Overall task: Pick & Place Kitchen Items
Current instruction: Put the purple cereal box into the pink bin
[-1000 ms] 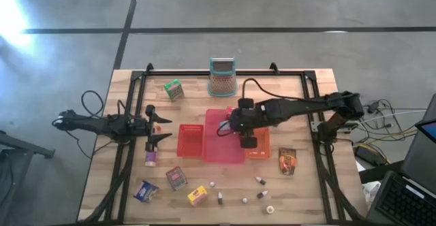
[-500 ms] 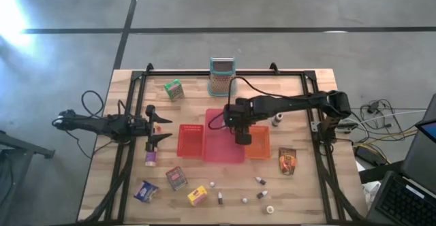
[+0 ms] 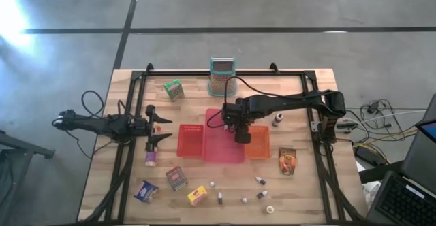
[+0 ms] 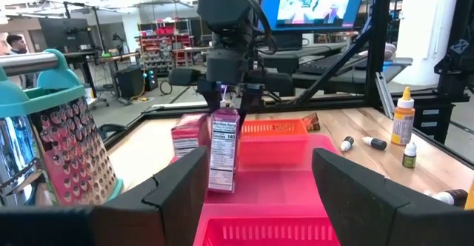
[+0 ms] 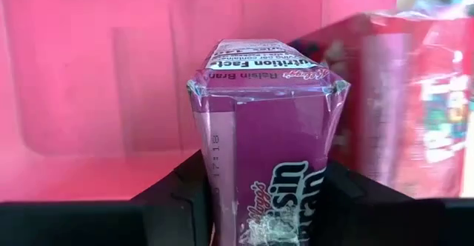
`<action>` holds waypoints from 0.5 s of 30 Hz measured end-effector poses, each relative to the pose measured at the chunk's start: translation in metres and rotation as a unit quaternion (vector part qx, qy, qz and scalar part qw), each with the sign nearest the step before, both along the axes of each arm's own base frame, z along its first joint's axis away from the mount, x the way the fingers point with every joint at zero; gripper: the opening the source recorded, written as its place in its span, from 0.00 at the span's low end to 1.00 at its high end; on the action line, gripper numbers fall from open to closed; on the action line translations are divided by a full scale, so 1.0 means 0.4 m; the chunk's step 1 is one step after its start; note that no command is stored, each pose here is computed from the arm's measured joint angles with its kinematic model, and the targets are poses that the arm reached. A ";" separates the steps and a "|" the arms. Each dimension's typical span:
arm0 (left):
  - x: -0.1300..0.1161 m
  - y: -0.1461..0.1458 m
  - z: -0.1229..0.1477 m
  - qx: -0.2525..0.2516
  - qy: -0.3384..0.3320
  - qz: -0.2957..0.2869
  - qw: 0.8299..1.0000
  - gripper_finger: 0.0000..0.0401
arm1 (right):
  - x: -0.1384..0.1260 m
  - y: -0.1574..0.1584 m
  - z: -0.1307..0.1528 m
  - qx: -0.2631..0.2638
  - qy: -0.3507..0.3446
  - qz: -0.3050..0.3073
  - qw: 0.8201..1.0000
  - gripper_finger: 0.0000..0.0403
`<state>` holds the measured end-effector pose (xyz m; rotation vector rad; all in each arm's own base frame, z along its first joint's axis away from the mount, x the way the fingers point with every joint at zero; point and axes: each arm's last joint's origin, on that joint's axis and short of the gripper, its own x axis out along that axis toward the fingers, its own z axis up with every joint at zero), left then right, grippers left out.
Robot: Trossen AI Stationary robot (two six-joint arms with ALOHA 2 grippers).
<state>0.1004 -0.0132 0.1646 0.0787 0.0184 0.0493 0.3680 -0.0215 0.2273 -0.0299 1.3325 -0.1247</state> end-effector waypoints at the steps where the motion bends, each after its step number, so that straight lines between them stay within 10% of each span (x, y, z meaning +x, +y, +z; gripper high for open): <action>1: 0.000 0.000 0.000 0.000 0.000 0.000 1.000 0.62 | 0.000 0.000 0.000 0.000 0.001 0.000 1.000 0.38; 15: 0.000 0.000 0.000 0.000 0.000 0.000 1.000 0.62 | -0.003 0.000 0.002 0.002 0.002 -0.009 1.000 0.54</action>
